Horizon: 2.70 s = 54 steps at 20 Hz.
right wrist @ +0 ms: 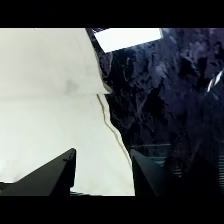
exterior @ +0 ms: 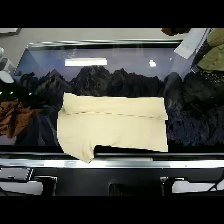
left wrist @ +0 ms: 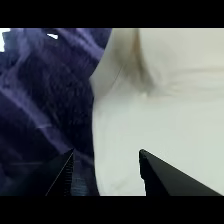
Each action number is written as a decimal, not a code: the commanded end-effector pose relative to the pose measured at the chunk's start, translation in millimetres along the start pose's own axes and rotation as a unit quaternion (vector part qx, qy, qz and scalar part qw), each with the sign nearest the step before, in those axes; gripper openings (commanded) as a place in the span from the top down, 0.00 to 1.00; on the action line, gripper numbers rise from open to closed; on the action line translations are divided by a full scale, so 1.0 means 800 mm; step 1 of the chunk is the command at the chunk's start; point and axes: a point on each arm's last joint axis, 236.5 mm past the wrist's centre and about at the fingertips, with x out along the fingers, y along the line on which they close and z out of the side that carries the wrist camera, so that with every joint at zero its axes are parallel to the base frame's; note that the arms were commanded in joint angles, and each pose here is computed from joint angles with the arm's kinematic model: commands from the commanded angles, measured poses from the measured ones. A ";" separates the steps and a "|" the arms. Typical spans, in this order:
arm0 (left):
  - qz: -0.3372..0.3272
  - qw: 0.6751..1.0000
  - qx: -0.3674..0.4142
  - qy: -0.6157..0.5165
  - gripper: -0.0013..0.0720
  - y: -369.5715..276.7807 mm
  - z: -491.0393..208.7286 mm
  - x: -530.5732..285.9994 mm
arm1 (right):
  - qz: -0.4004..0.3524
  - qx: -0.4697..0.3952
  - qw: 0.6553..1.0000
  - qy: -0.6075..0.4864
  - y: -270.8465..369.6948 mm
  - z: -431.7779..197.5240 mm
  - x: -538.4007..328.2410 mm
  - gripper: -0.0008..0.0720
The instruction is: Fold the clothes and pants, and hang the long-sleeved shirts on hangers.
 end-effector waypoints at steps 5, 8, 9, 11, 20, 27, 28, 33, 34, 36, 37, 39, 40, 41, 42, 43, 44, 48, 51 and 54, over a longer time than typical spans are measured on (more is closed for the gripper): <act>-0.106 0.980 -0.164 -0.018 0.33 0.003 -0.195 0.066 | 0.057 0.063 0.996 0.003 -0.014 -0.063 0.014 0.42; -0.127 0.976 -0.176 0.019 0.33 -0.013 -0.258 0.101 | 0.067 0.063 0.996 0.006 -0.007 -0.068 0.015 0.42; -0.129 0.974 -0.182 0.030 0.34 -0.015 -0.273 0.110 | 0.069 0.062 0.996 0.002 -0.004 -0.068 0.012 0.42; -0.148 0.971 -0.188 0.016 0.34 -0.024 -0.264 0.111 | 0.069 0.057 0.996 -0.007 -0.001 -0.068 0.007 0.42; -0.156 0.972 -0.171 0.035 0.35 -0.046 -0.264 0.133 | 0.071 0.045 0.996 -0.035 0.011 -0.066 -0.010 0.42; -0.158 0.973 -0.158 0.060 0.96 -0.062 -0.271 0.149 | 0.089 0.048 0.994 -0.032 0.020 -0.068 -0.010 0.42; -0.158 0.973 -0.157 0.060 0.96 -0.062 -0.271 0.149 | 0.095 0.051 0.994 -0.027 0.022 -0.070 -0.006 0.42; -0.159 0.973 -0.156 0.061 0.96 -0.062 -0.272 0.148 | 0.071 0.068 0.994 0.057 -0.018 -0.119 0.051 0.42; -0.159 0.973 -0.156 0.062 0.96 -0.062 -0.272 0.148 | 0.067 0.076 0.992 0.081 -0.026 -0.133 0.065 0.41; -0.159 0.973 -0.156 0.061 0.96 -0.062 -0.272 0.148 | 0.057 0.080 0.989 0.107 -0.040 -0.152 0.084 0.42; -0.159 0.974 -0.148 0.060 0.96 -0.062 -0.272 0.148 | 0.050 0.082 0.989 0.111 -0.047 -0.158 0.090 0.42; -0.159 0.975 -0.143 0.059 0.96 -0.062 -0.272 0.148 | 0.034 0.086 0.989 0.117 -0.060 -0.168 0.100 0.42; -0.159 0.975 -0.143 0.059 0.96 -0.062 -0.272 0.148 | 0.028 0.088 0.988 0.121 -0.064 -0.173 0.105 0.42; -0.159 0.975 -0.144 0.059 0.96 -0.062 -0.272 0.148 | 0.027 0.091 0.987 0.127 -0.067 -0.179 0.108 0.42; -0.159 0.975 -0.143 0.059 0.96 -0.062 -0.272 0.148 | 0.027 0.092 0.986 0.135 -0.068 -0.185 0.112 0.42; -0.159 0.975 -0.143 0.059 0.96 -0.062 -0.272 0.148 | 0.028 0.094 0.985 0.142 -0.068 -0.192 0.114 0.42; -0.159 0.975 -0.143 0.059 0.96 -0.062 -0.272 0.148 | 0.030 0.094 0.984 0.147 -0.068 -0.197 0.117 0.42; -0.159 0.975 -0.143 0.059 0.96 -0.062 -0.272 0.148 | 0.041 0.106 0.980 0.162 -0.064 -0.212 0.126 0.42; -0.159 0.975 -0.143 0.059 0.96 -0.062 -0.272 0.148 | 0.041 0.113 0.978 0.170 -0.068 -0.224 0.136 0.42; -0.159 0.975 -0.144 0.059 0.96 -0.062 -0.272 0.148 | 0.036 0.115 0.981 0.153 -0.073 -0.219 0.145 0.42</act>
